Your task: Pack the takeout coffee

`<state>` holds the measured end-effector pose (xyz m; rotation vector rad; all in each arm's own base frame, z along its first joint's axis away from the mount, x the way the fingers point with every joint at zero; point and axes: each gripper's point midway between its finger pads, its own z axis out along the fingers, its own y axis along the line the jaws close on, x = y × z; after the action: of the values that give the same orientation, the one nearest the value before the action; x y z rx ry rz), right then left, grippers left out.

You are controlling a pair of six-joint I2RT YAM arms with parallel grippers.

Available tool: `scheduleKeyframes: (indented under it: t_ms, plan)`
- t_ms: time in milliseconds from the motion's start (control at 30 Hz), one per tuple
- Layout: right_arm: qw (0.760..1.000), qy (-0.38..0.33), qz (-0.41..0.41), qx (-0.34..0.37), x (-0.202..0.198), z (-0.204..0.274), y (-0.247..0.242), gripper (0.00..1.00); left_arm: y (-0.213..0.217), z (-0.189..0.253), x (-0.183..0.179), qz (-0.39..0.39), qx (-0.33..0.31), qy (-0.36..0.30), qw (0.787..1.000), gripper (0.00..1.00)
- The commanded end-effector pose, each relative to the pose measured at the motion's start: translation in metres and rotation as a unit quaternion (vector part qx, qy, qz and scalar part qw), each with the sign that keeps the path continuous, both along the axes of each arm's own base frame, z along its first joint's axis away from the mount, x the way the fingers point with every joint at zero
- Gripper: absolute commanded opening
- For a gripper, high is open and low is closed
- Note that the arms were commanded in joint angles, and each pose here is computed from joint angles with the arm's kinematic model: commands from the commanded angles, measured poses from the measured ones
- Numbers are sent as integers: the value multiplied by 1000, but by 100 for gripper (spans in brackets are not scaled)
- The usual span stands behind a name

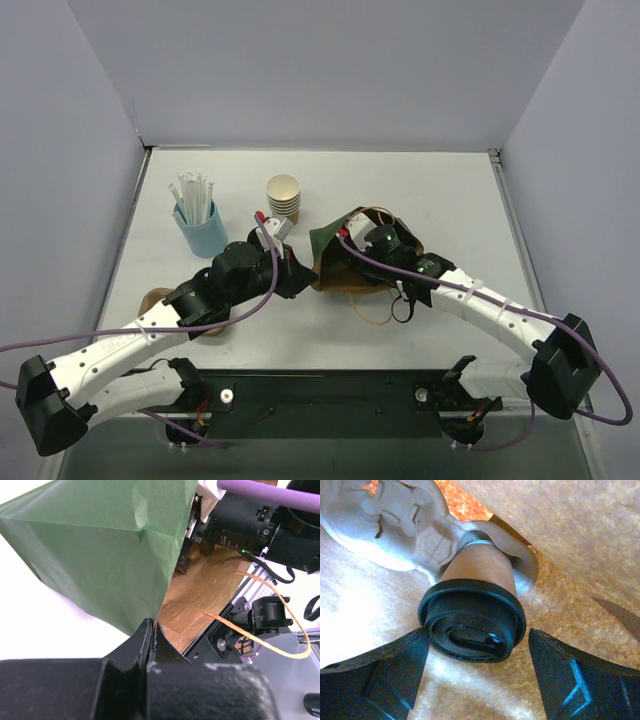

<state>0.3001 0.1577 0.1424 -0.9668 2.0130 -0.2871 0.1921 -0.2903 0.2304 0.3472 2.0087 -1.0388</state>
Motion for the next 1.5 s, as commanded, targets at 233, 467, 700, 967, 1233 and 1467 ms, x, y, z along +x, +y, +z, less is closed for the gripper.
scheduleKeyframes:
  t_ms: [233, 467, 700, 967, 1233, 1467]
  plan:
    - [997, 28, -53, 54, -32, 46, 1, 78, 16, 25, -14, -14, 38, 20, 999, 0]
    - [991, 86, -32, 94, -75, 41, 26, 75, 13, 40, -23, -36, 47, 44, 997, 0]
    - [986, 100, -42, 126, -86, 43, 38, 72, 8, 53, -18, -43, 71, 54, 995, 2]
    - [986, 89, -42, 135, -78, 58, 47, 67, 9, 53, -9, -26, 80, 58, 995, 6]
    - [989, 74, -40, 120, -70, 69, 47, 63, 10, 48, -1, -13, 84, 64, 994, 17]
    - [991, 50, -41, 119, -58, 89, 49, 61, 12, 59, 15, 8, 80, 50, 995, 34]
